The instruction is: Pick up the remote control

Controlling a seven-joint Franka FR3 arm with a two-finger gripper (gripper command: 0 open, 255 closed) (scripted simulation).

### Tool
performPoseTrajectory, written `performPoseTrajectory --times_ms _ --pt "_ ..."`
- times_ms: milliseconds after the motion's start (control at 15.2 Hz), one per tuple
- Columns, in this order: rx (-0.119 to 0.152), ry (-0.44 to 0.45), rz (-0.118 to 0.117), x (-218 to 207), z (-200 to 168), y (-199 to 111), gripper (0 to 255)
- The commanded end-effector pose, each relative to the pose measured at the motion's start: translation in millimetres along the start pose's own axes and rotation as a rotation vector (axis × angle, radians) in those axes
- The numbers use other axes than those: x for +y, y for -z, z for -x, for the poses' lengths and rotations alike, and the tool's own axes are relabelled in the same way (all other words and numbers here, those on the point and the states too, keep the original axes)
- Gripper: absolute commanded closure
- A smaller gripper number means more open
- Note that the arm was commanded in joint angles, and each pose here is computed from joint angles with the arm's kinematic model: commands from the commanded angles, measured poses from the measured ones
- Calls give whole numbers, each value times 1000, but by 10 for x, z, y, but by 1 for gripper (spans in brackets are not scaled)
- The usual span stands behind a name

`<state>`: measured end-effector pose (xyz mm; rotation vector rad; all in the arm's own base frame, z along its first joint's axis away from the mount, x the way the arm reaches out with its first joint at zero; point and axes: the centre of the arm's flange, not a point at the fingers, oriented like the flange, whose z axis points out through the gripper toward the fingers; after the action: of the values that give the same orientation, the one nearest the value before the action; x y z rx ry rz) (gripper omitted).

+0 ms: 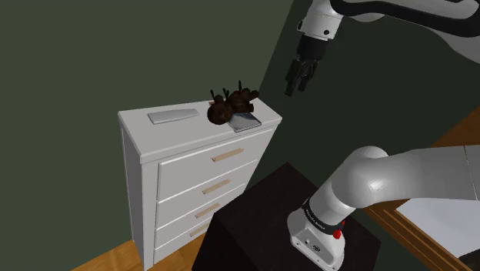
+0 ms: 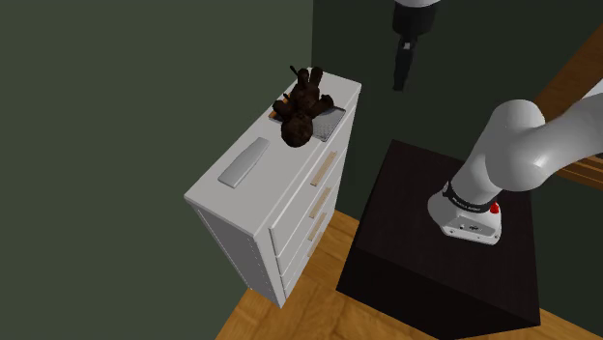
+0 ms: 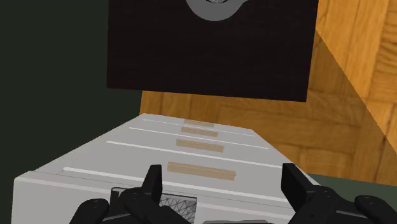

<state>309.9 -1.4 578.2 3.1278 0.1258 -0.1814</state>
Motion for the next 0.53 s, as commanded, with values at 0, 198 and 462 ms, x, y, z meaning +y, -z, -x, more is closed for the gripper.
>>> performPoseTrajectory --times_ms 0,198,462 --pt "0 0 0 0 0 0 0" --pt "8 109 5 94 -329 -174 0" --pt "18 255 12 163 -782 -400 0"
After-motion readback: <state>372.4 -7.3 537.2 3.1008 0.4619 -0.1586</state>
